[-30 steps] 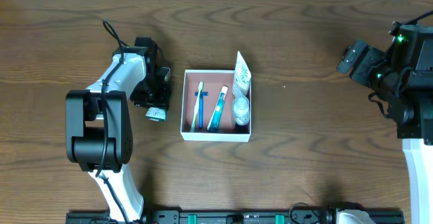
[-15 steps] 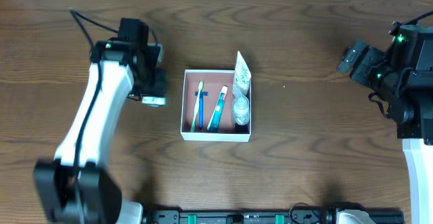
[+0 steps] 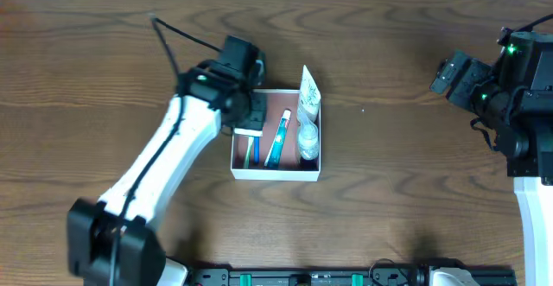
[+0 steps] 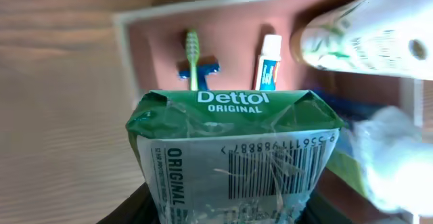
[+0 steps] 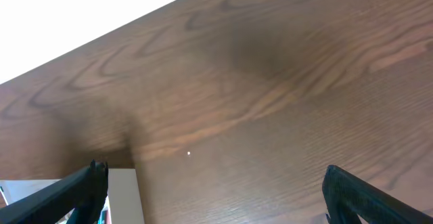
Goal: Pack container
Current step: 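Lower the Dettol soap bar into the box and release it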
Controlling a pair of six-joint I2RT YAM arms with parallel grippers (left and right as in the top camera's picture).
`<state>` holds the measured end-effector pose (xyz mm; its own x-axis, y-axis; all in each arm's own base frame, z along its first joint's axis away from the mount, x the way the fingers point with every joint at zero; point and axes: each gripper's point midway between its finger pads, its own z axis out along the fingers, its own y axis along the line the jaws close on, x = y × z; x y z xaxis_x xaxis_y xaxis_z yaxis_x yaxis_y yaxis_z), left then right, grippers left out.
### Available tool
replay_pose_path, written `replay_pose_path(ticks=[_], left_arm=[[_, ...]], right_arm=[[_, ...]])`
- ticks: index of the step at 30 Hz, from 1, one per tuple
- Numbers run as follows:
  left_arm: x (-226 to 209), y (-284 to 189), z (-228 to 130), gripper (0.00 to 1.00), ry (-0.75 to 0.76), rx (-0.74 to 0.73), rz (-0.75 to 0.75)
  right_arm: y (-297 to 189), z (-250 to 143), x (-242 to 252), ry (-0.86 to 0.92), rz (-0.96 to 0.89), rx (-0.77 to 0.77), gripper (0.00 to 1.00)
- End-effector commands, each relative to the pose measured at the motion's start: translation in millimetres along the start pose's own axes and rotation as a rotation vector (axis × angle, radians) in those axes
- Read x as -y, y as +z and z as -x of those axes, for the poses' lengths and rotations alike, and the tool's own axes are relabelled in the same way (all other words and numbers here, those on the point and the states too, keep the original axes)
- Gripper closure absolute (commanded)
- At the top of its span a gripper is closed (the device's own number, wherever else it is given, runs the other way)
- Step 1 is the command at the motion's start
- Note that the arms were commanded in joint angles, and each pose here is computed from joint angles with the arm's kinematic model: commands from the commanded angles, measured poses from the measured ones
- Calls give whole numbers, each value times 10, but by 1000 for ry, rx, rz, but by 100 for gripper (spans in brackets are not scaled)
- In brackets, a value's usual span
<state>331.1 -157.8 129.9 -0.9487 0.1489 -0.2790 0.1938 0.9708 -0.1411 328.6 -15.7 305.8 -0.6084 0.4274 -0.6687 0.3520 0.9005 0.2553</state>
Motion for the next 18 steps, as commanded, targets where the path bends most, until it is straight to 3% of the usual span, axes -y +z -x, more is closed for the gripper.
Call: replay_pose_path(ticks=[1,9,13,15,17,18], left_arm=[[-4,247,-51,59,-43,-49,26],[-38,772,-175,58,-44,-162,64],[-47,798,-182,57,-44,-168,69],[-36,747,-138,41,-44,-153,65],[-12,649,-75,31,-43,-128,57],[6,576,-31,21,-41,-108,52]], right_arm=[[-17,27,3,0,2,6,1],[-17,27,3,0,2,6,1],[-16,26,4,0,1,6,1],[-17,27,3,0,2,6,1],[-17,27,3,0,2,6,1],[-17,27,3,0,2,6,1]])
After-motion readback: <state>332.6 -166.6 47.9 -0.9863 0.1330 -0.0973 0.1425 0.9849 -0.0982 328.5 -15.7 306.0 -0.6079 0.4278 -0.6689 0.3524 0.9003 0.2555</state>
